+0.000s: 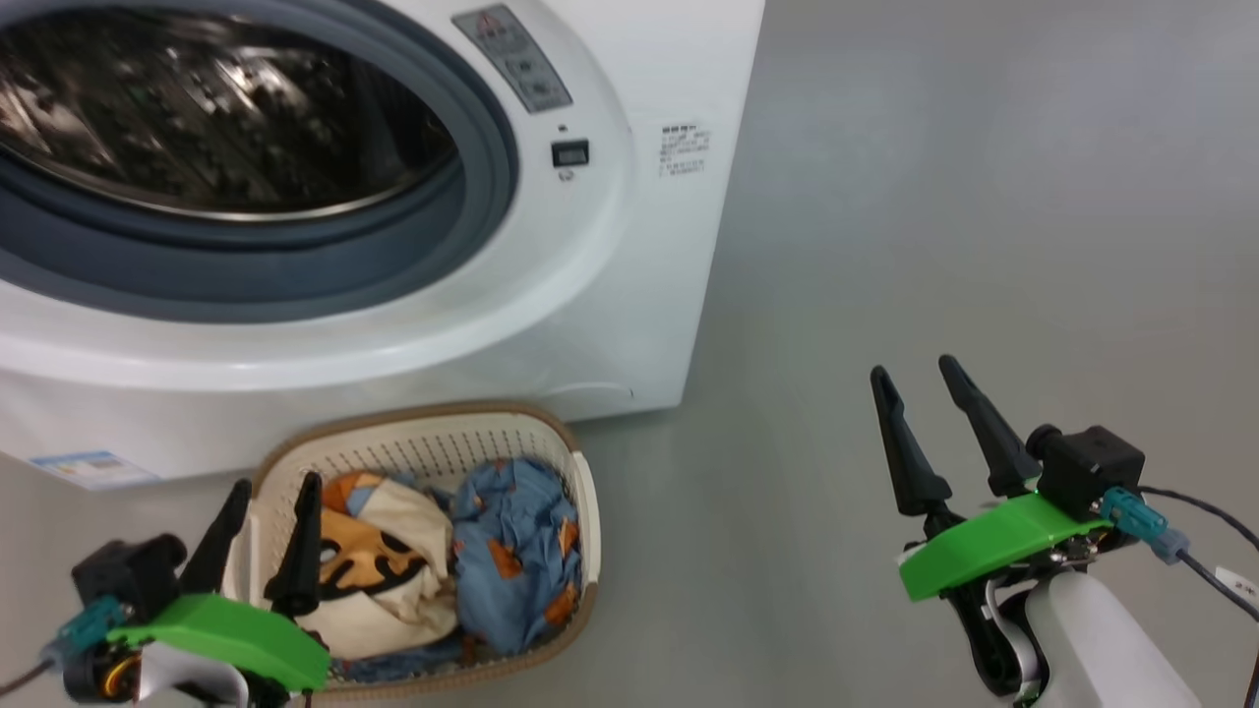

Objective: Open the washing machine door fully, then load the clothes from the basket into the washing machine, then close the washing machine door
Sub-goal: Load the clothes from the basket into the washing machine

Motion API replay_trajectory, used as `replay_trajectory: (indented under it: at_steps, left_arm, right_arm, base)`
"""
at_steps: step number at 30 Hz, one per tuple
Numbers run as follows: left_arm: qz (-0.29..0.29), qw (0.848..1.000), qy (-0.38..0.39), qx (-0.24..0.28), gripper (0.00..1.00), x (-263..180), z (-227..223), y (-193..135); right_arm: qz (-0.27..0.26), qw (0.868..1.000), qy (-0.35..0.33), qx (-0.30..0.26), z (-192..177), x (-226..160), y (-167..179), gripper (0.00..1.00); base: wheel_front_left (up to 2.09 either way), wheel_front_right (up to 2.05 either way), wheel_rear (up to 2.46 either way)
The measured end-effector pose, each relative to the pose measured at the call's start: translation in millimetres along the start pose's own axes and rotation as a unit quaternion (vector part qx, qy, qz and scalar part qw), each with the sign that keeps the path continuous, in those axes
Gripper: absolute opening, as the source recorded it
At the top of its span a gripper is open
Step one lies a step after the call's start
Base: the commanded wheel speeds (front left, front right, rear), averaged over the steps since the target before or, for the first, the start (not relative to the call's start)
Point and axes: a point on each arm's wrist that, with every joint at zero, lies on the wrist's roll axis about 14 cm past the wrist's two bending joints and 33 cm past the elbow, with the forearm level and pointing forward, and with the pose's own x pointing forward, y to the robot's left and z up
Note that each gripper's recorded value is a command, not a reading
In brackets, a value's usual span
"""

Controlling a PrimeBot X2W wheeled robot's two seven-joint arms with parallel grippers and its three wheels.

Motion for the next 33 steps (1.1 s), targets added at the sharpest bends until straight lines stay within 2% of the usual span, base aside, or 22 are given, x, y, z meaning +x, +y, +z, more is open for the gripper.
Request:
replay_trajectory:
  at_steps: [13,20,33]
  left_arm:
    - [-0.015,0.991,0.131,0.004,1.0,51.7,-77.5,10.3]
    - [-0.037,0.969,0.245,-0.01,1.0,61.0,-141.2,0.3]
    - [-0.049,0.926,0.374,-0.006,1.0,79.2,-218.1,11.5]
  right_arm:
    - [-0.026,0.999,0.026,-0.001,-30.2,33.2,-22.4,1.0]
    - [-0.029,0.999,0.041,-0.001,-49.3,49.2,-31.7,1.0]
    - [-0.052,0.996,0.069,0.015,-82.7,55.5,-54.4,1.0]
  base:
    - [0.0,0.0,0.0]
    - [0.0,0.0,0.0]
    - [0.0,0.0,0.0]
